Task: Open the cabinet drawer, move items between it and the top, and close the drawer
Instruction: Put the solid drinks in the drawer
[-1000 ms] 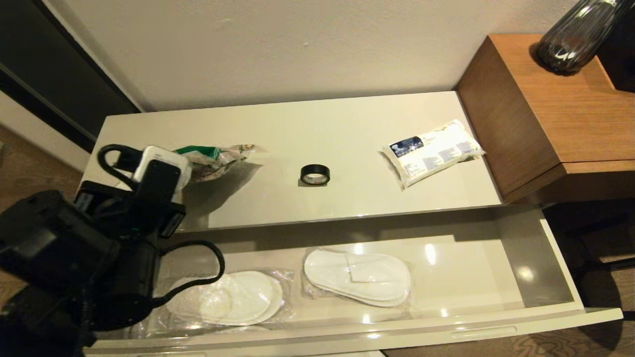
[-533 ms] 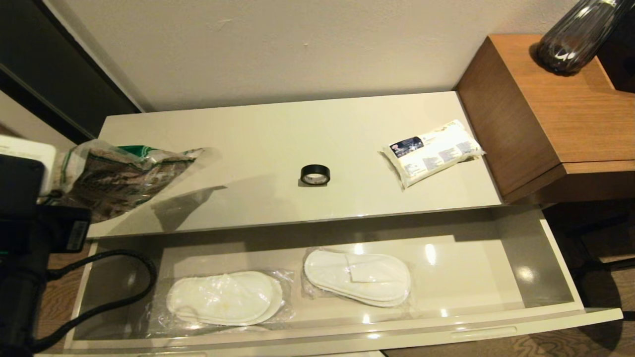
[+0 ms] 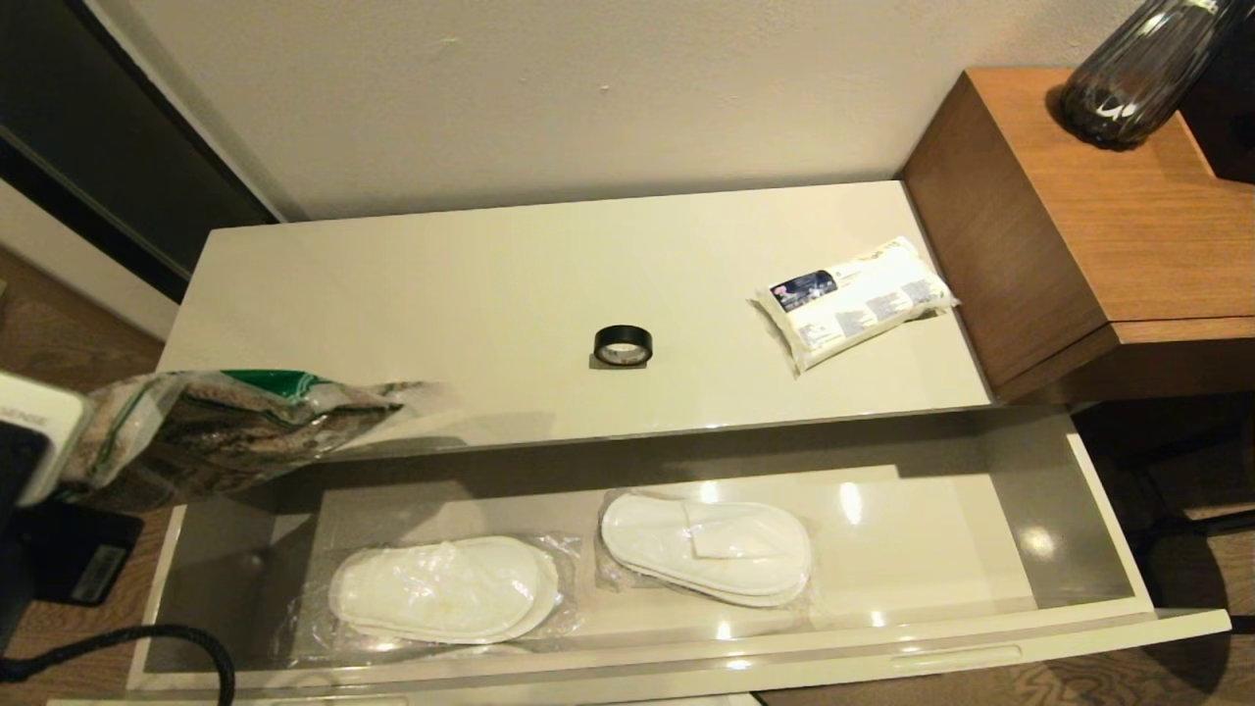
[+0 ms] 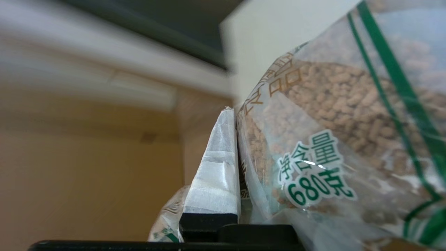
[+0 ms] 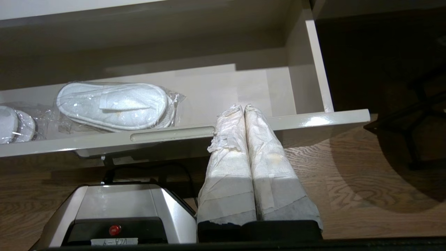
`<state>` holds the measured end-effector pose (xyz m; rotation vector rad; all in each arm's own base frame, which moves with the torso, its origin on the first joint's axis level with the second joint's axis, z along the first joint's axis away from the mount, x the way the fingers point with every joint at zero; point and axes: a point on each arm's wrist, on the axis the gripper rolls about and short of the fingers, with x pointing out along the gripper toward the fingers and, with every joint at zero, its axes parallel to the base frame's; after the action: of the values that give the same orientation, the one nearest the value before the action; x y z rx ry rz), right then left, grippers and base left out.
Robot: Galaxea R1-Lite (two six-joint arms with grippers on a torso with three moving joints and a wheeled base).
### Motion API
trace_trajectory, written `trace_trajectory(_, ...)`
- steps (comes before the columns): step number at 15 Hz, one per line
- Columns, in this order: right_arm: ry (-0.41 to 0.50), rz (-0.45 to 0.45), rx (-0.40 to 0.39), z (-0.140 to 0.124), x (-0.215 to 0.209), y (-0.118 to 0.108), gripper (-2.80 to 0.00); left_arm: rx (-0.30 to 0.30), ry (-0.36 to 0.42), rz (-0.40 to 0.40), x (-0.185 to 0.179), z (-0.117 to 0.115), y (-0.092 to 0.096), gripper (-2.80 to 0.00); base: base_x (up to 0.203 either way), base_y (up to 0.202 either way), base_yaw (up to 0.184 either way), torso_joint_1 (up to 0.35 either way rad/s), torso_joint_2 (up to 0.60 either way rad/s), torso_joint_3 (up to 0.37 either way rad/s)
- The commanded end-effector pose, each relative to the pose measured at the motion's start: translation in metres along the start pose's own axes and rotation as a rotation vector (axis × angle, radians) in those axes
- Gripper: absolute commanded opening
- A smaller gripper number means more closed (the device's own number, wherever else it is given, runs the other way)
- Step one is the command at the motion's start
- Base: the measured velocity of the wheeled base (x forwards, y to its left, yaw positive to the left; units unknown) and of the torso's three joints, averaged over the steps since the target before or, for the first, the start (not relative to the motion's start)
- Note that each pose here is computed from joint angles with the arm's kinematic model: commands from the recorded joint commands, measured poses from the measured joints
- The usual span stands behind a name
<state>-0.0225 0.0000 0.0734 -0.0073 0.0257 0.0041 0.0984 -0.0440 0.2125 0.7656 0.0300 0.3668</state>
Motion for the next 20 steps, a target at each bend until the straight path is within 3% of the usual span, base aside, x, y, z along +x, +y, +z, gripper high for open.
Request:
trace_trajectory(1, 0.002, 0.001, 0.0, 0.0, 0.0, 0.0, -2.8, 0.07, -0.022, -0.088, -0.007, -0.006, 0.002, -2.8, 0.0, 0.0, 0.0, 0.0, 0.0, 0.0)
trace_trajectory(3, 0.002, 0.001, 0.0, 0.0, 0.0, 0.0, -2.8, 0.09, -0.06, -0.15, -0.011, -0.006, 0.006, -2.8, 0.0, 0.0, 0.0, 0.0, 0.0, 0.0)
trace_trajectory(5, 0.002, 0.001, 0.0, 0.0, 0.0, 0.0, -2.8, 0.198, -0.034, -0.28, -0.019, -0.014, 0.01, -2.8, 0.0, 0.0, 0.0, 0.0, 0.0, 0.0)
trace_trajectory(7, 0.002, 0.001, 0.0, 0.0, 0.0, 0.0, -2.8, 0.21, -0.042, -0.331, -0.028, -0.018, 0.025, -2.8, 0.0, 0.0, 0.0, 0.0, 0.0, 0.0)
trace_trajectory(9, 0.002, 0.001, 0.0, 0.0, 0.0, 0.0, -2.8, 0.252, -0.031, -0.387, -0.043, -0.033, 0.037, -2.8, 0.0, 0.0, 0.0, 0.0, 0.0, 0.0)
trace_trajectory(11, 0.002, 0.001, 0.0, 0.0, 0.0, 0.0, -2.8, 0.304, -0.014, -0.457, -0.053, -0.05, 0.037, -2.8, 0.0, 0.0, 0.0, 0.0, 0.0, 0.0)
trace_trajectory(13, 0.002, 0.001, 0.0, 0.0, 0.0, 0.0, -2.8, 0.377, 0.039, -0.536, -0.059, -0.075, 0.017, -2.8, 0.0, 0.0, 0.0, 0.0, 0.0, 0.0)
trace_trajectory(16, 0.002, 0.001, 0.0, 0.0, 0.0, 0.0, -2.8, 0.41, 0.096, -0.619, -0.053, -0.088, -0.014, -2.8, 0.0, 0.0, 0.0, 0.0, 0.0, 0.0)
trace_trajectory(20, 0.002, 0.001, 0.0, 0.0, 0.0, 0.0, -2.8, 0.374, 0.15, -0.646, -0.028, -0.076, -0.053, -2.8, 0.0, 0.0, 0.0, 0.0, 0.0, 0.0)
